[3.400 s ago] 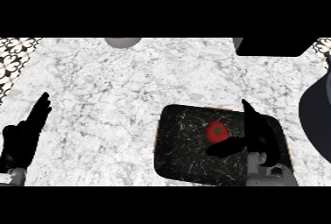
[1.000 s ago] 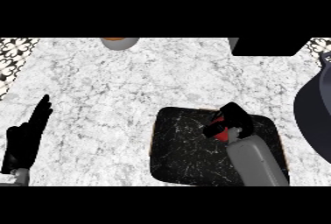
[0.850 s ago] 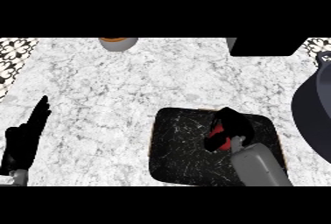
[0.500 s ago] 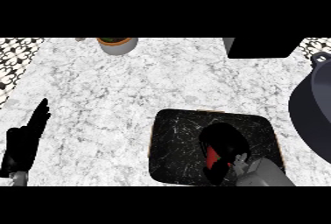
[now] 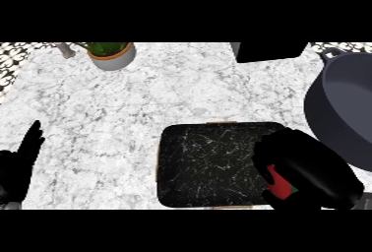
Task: Pick the tomato from the tray and place it in the pot
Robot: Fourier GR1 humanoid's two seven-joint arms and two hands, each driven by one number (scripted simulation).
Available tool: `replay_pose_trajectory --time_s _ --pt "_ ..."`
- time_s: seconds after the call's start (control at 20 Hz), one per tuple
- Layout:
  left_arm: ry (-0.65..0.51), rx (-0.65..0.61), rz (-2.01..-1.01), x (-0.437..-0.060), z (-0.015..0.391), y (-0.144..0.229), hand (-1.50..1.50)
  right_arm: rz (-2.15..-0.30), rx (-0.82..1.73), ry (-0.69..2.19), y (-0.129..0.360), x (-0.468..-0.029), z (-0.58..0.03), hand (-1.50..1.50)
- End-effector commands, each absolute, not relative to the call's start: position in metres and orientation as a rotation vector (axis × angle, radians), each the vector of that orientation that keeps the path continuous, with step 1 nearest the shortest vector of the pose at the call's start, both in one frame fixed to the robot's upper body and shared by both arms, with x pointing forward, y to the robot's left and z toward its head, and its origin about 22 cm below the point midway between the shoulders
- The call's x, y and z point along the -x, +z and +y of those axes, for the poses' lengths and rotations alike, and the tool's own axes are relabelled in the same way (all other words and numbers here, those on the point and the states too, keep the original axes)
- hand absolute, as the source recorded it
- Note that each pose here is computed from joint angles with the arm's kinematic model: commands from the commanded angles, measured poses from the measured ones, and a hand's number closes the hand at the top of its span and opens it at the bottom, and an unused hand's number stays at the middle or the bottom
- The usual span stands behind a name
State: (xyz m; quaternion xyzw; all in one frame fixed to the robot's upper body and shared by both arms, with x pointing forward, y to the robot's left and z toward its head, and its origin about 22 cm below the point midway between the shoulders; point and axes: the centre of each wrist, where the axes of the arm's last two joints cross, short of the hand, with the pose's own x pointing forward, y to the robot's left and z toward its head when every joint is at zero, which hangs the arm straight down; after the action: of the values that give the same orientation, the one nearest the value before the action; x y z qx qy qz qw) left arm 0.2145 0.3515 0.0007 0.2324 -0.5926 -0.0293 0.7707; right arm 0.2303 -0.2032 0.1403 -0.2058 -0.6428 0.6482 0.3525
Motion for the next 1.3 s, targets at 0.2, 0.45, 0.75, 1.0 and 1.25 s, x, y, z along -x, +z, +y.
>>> replay_pose_trajectory --time_s 0.2,0.45,0.75,1.0,1.25 --pt "-0.010 -0.544 -1.300 -0.207 0.369 0.008 0.00 -2.004 0.514 1.458 0.184 -0.211 -0.278 1.50" --pt "-0.018 -0.532 -1.320 -0.205 0.358 0.008 0.00 -2.036 0.474 1.296 0.188 -0.211 -0.349 1.50" --pt "-0.095 -0.491 -1.356 -0.217 0.353 0.015 0.00 -2.111 0.490 1.128 0.198 -0.197 -0.460 1.50" --pt "-0.153 -0.434 -1.379 -0.234 0.337 0.026 0.00 -2.067 0.511 1.088 0.209 -0.199 -0.520 1.50" --pt "-0.171 -0.421 -1.402 -0.231 0.323 0.026 0.00 -2.015 0.550 1.134 0.198 -0.226 -0.526 1.50"
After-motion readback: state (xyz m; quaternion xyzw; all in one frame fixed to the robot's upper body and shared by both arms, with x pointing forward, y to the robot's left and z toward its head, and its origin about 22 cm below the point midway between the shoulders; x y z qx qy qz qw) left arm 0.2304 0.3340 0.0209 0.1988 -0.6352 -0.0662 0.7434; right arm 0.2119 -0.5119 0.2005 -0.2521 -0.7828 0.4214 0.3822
